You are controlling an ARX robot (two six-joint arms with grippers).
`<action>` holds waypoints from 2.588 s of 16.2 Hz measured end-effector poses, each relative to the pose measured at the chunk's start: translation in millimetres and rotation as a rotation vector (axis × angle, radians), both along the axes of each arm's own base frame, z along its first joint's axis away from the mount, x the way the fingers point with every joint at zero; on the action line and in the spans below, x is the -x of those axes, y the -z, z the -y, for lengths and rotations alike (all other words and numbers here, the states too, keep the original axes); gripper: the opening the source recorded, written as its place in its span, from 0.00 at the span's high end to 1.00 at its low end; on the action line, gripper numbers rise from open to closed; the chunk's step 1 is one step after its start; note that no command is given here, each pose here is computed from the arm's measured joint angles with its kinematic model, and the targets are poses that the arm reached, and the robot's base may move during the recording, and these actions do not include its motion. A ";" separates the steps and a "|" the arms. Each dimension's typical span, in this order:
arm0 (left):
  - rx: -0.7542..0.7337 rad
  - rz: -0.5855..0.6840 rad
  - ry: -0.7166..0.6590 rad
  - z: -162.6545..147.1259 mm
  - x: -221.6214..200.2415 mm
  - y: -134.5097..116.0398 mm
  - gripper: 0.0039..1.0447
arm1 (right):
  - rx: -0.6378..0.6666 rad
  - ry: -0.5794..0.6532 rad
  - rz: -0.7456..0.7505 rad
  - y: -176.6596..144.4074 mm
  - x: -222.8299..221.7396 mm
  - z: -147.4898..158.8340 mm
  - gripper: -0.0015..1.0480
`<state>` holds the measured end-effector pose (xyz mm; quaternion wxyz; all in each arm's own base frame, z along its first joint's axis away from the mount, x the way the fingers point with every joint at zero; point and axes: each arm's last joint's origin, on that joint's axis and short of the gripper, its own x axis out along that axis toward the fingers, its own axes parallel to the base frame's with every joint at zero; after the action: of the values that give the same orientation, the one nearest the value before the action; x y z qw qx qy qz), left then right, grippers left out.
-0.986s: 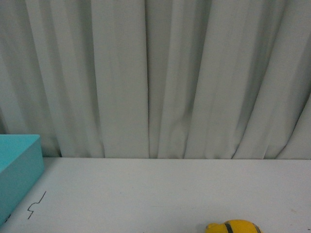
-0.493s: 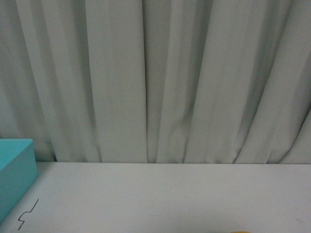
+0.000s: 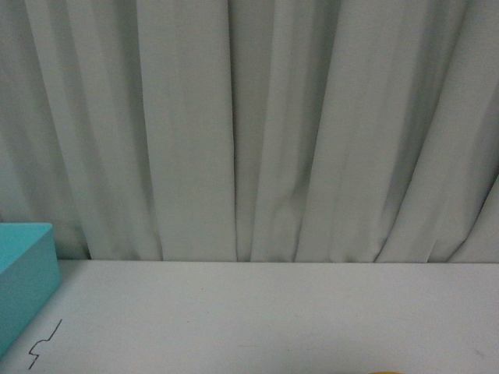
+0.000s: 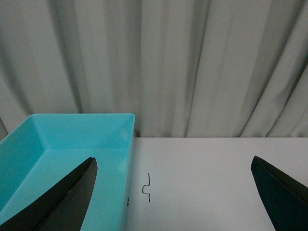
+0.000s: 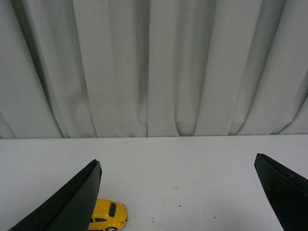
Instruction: Wind up and store yellow beetle toy
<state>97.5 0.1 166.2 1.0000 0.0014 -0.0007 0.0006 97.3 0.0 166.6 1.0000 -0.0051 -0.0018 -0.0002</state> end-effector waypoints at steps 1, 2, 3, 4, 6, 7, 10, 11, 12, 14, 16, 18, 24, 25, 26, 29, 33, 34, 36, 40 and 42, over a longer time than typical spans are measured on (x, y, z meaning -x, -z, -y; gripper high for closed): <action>0.000 0.000 0.000 0.0 0.0 0.1 0.06 | 0.008 0.016 0.013 -1.1 -0.1 0.0 0.06; 0.000 -0.001 -0.001 0.0 0.0 0.2 0.06 | 0.036 0.120 0.113 -11.9 -1.3 0.0 0.06; 0.000 0.000 0.000 0.0 0.0 0.0 0.06 | 0.075 0.175 0.145 -20.2 -5.2 4.1 0.06; 0.000 -0.001 0.000 0.0 0.0 0.2 0.06 | 0.126 0.148 0.135 -24.4 -13.4 6.3 0.06; 0.000 0.000 0.000 0.0 0.0 0.0 0.06 | 0.228 -0.053 0.158 -39.9 -31.2 7.9 0.06; 0.000 0.000 0.000 0.0 0.0 0.0 0.06 | 0.264 -0.096 0.156 -50.9 -44.4 18.7 0.06; 0.000 -0.002 0.000 0.0 0.0 0.2 0.06 | 0.280 -0.376 0.006 -62.4 -86.5 40.8 0.06; 0.000 0.000 0.000 0.0 0.0 0.0 0.06 | 0.299 -0.473 -0.026 -66.3 -100.4 44.4 0.06; 0.000 -0.001 0.000 0.0 0.0 0.2 0.06 | 0.368 -0.671 -0.121 -74.1 -135.2 52.3 0.06; 0.000 -0.001 0.000 0.0 0.0 0.2 0.06 | 0.498 -0.794 -0.249 -66.9 -170.9 51.7 0.06; 0.000 -0.001 0.000 0.0 0.0 0.2 0.06 | 0.644 -0.932 -0.338 -53.3 -195.2 39.4 0.06; 0.000 -0.001 0.000 0.0 0.0 0.2 0.06 | 0.748 -1.000 -0.376 -41.9 -209.3 29.1 0.06; 0.000 -0.001 0.000 0.0 0.0 0.2 0.06 | 1.018 -1.277 -0.624 33.1 -247.9 -6.4 0.06; 0.000 -0.001 0.000 0.0 0.0 0.2 0.06 | 1.032 -1.298 -0.629 38.4 -252.6 -11.5 0.06; 0.000 -0.001 0.000 0.0 0.0 0.2 0.06 | 1.038 -1.322 -0.638 41.9 -256.0 -16.6 0.06; 0.000 0.000 0.000 0.0 0.0 0.0 0.06 | 1.063 -1.373 -0.640 51.0 -268.4 -36.0 0.06; 0.000 0.000 0.000 0.0 0.0 0.0 0.06 | 1.083 -1.426 -0.691 66.4 -274.0 -50.7 0.06; 0.000 -0.001 0.000 0.0 0.0 0.2 0.06 | 1.090 -1.440 -0.709 73.4 -275.5 -54.5 0.06; 0.000 -0.001 0.000 0.0 0.0 0.2 0.06 | 1.094 -1.464 -0.749 81.8 -275.7 -59.2 0.06; 0.000 -0.001 0.000 0.0 0.0 0.2 0.06 | 1.117 -1.417 -0.851 85.9 -277.4 -76.3 0.06; 0.000 0.000 0.000 0.0 0.0 0.1 0.06 | 1.098 -1.397 -0.884 86.1 -276.9 -75.9 0.07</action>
<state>97.5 0.1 166.1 1.0000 0.0014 -0.0005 0.0006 374.2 75.9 80.5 0.5454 -0.4651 0.3687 0.5919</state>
